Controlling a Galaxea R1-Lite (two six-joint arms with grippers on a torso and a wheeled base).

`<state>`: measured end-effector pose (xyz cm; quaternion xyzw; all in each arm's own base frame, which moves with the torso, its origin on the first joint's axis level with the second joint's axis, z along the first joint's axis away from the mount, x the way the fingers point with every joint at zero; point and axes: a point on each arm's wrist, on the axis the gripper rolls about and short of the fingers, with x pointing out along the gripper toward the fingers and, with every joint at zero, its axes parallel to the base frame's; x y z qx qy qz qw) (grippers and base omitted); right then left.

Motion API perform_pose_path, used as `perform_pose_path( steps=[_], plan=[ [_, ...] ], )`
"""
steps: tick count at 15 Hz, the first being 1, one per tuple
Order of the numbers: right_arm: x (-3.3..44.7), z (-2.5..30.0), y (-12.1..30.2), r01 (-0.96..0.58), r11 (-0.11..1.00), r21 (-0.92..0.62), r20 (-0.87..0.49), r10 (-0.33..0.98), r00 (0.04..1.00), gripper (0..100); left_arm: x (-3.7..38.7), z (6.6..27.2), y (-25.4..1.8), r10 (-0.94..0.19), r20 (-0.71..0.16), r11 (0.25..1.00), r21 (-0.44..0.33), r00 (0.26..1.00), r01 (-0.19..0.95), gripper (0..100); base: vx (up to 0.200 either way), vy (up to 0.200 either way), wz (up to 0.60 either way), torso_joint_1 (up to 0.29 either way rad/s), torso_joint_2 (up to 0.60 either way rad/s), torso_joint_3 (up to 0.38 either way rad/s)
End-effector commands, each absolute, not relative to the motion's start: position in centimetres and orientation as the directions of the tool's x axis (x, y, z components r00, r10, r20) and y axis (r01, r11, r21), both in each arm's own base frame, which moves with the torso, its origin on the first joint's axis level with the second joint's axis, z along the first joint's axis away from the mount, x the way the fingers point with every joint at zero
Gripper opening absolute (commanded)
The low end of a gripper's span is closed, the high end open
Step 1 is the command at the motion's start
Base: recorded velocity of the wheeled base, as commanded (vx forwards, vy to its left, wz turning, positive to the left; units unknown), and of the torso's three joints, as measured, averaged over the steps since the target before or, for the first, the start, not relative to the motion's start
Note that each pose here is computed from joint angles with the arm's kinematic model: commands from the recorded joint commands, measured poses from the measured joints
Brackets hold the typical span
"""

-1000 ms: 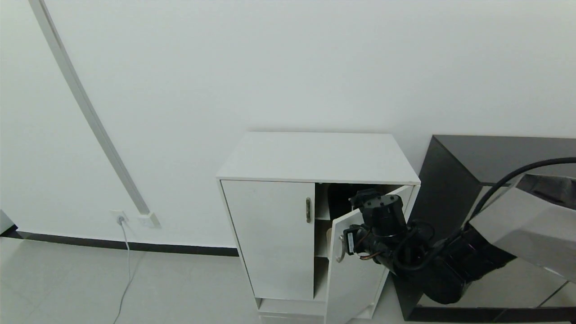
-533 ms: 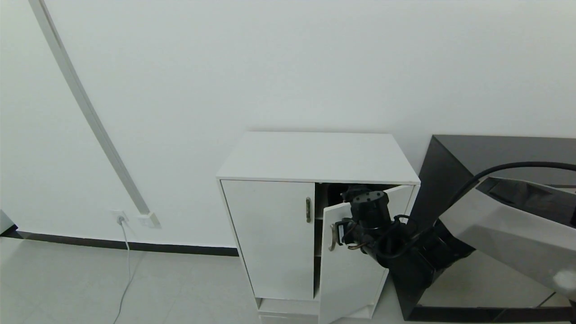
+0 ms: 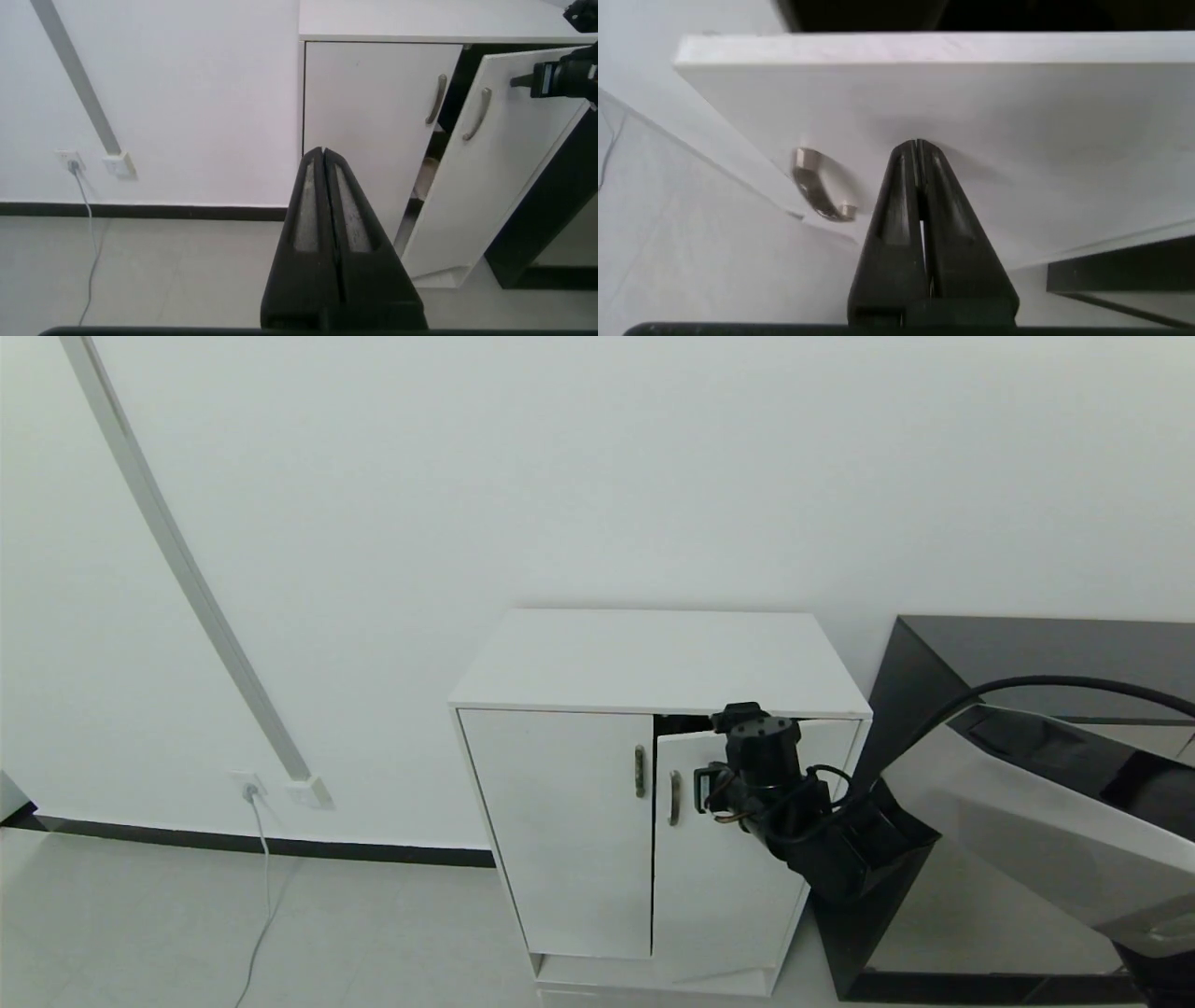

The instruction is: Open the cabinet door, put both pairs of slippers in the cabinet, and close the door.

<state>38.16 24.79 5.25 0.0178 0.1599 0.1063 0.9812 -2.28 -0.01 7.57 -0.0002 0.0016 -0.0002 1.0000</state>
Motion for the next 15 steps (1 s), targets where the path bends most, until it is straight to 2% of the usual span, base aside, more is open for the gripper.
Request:
perform_pose_path(
  steps=[1, 15],
  plan=[
    [38.8, 4.2, 24.7, -0.193, 0.979, 0.064, -0.321, 0.203, 0.925, 0, -2.3, 7.6, 0.0, 0.000, -0.003, 1.000, -0.002, 1.000, 0.000, 0, 0.000, 0.000, 0.00, 0.000, 0.00, 0.000],
    [41.2, 5.4, 23.8, -0.163, 0.985, 0.061, -0.261, 0.173, 0.950, 0, -2.3, 7.6, 0.0, 0.000, -0.003, 1.000, -0.002, 1.000, 0.000, 0, 0.000, 0.000, 0.00, 0.000, 0.00, 0.000]
  ],
)
